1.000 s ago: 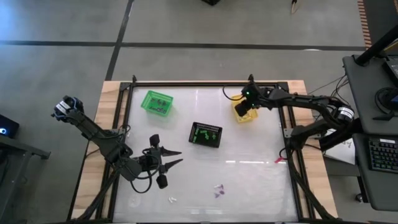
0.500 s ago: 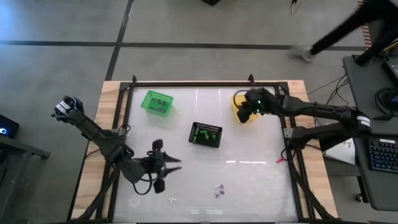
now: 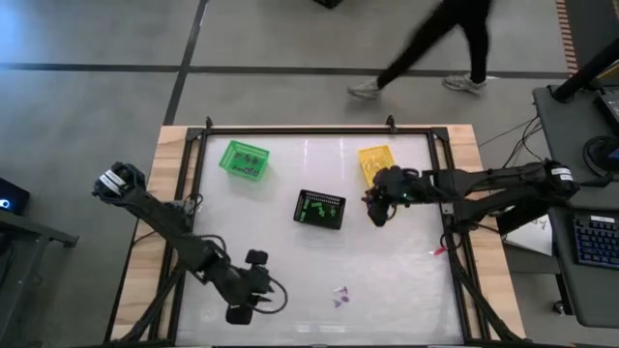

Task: Sort Halloween decoration
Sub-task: Put the white bone toy into the yellow bin

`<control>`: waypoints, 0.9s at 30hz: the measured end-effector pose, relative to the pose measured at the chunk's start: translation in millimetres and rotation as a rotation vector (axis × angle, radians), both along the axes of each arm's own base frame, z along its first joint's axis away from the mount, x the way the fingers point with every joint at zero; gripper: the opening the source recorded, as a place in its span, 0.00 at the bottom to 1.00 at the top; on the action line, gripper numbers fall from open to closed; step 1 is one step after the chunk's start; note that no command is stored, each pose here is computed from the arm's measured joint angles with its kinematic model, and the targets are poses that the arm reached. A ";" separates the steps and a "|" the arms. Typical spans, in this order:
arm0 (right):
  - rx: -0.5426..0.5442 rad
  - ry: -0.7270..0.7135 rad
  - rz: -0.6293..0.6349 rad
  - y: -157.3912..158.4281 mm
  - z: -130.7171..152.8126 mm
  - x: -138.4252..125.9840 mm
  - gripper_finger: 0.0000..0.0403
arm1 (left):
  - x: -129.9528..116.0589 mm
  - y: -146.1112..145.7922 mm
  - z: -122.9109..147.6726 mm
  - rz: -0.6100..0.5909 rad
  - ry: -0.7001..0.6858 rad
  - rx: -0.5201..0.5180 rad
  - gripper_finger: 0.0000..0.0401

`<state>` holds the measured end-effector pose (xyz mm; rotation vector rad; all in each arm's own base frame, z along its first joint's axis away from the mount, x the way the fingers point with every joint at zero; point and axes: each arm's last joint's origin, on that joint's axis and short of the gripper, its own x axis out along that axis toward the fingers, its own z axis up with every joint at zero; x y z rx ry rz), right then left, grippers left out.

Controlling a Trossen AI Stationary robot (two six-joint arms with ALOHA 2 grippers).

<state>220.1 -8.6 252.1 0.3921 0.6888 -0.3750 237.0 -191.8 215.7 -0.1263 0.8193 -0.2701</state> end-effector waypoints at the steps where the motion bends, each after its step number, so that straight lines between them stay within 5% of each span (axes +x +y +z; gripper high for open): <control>1: 0.004 0.004 0.001 3.5 -1.3 1.0 0.27 | -0.2 -1.2 -5.6 0.001 0.036 0.002 0.24; 7: -0.003 0.042 0.018 16.2 -10.2 7.2 0.27 | -1.6 -10.2 -27.1 -0.050 0.172 -0.018 0.24; 27: 0.012 0.070 0.004 17.5 -17.8 12.5 0.27 | -2.2 -33.6 -66.3 -0.048 0.306 0.028 0.24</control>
